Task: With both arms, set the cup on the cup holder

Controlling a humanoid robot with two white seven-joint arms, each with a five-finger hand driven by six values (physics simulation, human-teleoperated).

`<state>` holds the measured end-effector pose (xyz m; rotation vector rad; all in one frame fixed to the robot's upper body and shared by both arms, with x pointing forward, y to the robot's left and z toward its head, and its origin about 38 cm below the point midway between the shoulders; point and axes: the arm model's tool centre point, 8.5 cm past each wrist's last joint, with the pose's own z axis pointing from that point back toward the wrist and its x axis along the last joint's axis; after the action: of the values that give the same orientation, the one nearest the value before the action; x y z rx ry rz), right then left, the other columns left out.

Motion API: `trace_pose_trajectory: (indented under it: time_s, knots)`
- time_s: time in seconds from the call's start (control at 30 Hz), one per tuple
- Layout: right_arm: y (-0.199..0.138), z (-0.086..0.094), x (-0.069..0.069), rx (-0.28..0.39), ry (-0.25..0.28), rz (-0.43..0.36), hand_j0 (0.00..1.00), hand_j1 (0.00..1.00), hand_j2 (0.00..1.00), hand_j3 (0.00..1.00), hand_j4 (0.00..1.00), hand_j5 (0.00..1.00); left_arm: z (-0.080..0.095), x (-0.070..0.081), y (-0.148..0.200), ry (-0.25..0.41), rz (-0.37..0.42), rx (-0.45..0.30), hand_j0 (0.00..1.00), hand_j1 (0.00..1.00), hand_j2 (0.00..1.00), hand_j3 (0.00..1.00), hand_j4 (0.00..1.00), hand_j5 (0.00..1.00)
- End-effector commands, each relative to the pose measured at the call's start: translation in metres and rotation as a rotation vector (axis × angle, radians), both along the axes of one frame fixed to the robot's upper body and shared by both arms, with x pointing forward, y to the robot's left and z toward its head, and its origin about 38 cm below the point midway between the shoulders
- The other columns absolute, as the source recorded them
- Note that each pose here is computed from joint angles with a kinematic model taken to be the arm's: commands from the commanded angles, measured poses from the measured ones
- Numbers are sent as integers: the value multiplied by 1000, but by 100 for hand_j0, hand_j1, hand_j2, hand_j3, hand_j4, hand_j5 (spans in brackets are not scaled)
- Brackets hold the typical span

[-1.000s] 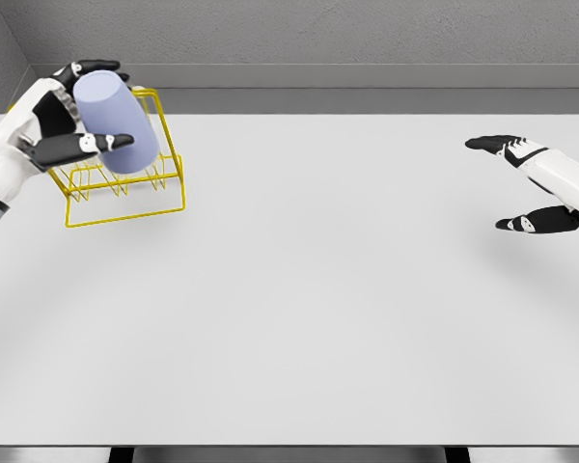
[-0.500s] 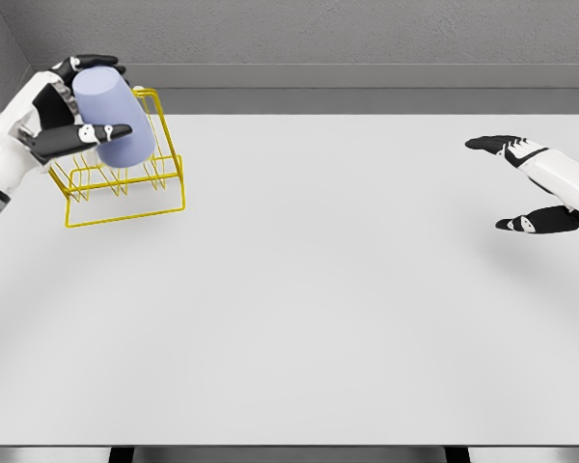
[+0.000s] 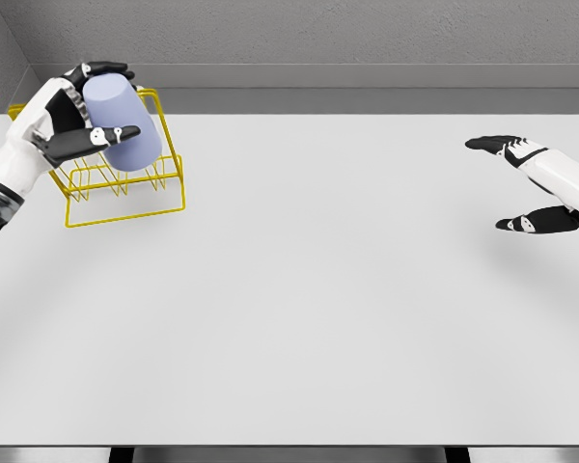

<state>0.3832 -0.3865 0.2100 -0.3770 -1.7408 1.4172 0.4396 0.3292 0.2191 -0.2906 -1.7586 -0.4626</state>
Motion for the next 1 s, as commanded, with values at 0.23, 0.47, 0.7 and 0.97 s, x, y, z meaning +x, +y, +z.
trace_pose_trajectory:
  time_s: [0.23,0.47,0.7,0.97]
  knots:
    - [0,1,0,7,0,-1,100,100,100,100,100,100,-6,0,0,10,2,18,94,94,94,94,94,94]
    - [0,1,0,7,0,-1,100,100,100,100,100,100,2,3,-2,-18,-5,37,100,100,100,100,100,100]
    - [0,0,0,9,1,-1,100,100,100,100,100,100,9,4,-4,-39,-11,40,100,100,100,100,100,100]
    - [-1,1,0,8,1,-2,100,100,100,100,100,100,23,-6,-13,-145,-58,-9,100,100,100,100,100,100]
